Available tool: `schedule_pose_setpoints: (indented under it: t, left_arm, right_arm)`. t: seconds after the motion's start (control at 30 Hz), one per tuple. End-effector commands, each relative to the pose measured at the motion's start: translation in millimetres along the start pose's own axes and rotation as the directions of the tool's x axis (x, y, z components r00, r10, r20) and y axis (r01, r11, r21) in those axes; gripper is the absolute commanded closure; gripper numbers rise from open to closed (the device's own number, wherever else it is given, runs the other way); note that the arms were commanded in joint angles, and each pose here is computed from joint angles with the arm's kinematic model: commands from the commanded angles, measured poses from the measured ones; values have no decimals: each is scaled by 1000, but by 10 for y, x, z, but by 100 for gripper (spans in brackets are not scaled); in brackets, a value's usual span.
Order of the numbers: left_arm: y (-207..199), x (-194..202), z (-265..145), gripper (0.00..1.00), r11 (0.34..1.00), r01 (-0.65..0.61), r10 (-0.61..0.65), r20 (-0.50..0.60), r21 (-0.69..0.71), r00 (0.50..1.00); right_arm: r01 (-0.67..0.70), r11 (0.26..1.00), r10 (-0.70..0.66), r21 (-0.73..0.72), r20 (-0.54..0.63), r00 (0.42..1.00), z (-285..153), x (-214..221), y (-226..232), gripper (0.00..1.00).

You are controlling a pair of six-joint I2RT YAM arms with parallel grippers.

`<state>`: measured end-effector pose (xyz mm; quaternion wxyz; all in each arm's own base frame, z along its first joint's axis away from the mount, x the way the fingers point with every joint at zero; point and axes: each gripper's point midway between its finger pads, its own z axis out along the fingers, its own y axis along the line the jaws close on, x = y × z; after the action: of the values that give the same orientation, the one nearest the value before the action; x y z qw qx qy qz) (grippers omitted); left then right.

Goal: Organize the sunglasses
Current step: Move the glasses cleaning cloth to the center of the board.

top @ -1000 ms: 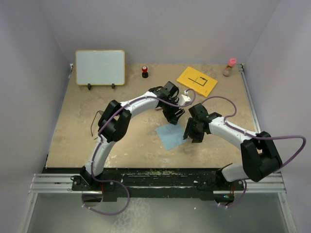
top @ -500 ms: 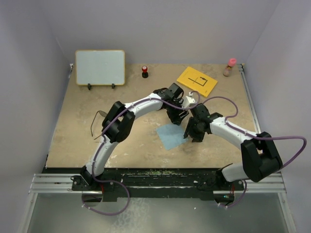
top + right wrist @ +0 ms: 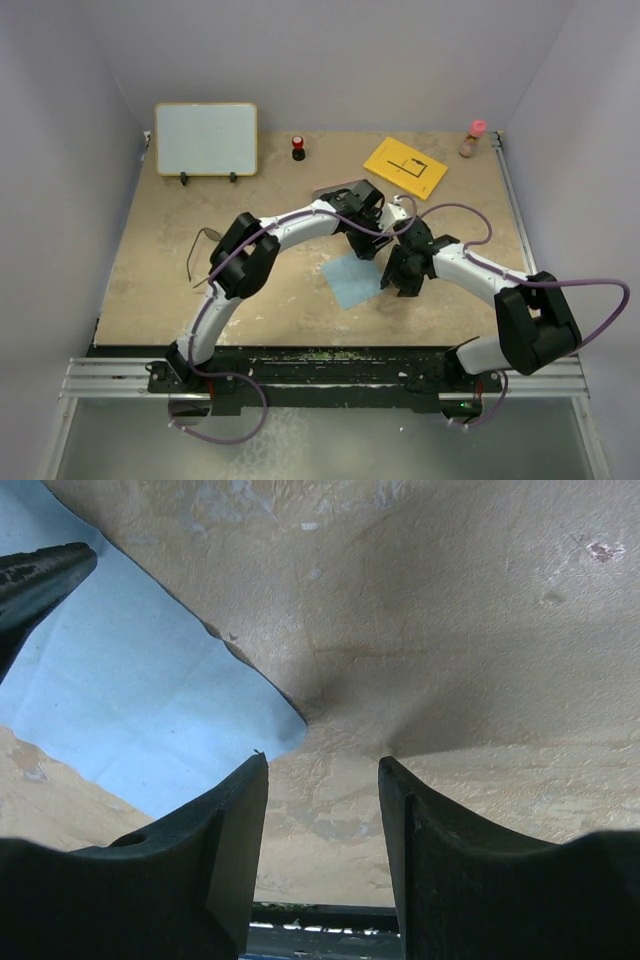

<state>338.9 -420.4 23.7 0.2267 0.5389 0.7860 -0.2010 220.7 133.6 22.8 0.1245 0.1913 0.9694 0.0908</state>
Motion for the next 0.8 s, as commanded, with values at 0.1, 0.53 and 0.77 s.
schedule_pose_setpoints:
  t: [0.1, 0.53, 0.77]
  left_arm:
    - [-60, 685, 157, 41, 994, 108, -111, -203, -26, 973]
    - [-159, 827, 26, 42, 976, 212, -218, -262, -49, 940]
    - [-197, 900, 4, 45, 976, 213, -215, -285, -39, 934]
  right_arm:
    - [-22, 1000, 22, -10, 8, 1000, -50, -18, 1, 48]
    - [-25, 1000, 25, -8, 5, 1000, -50, -2, -21, 48]
    - [-30, 1000, 30, -7, 12, 999, -66, -5, -30, 48]
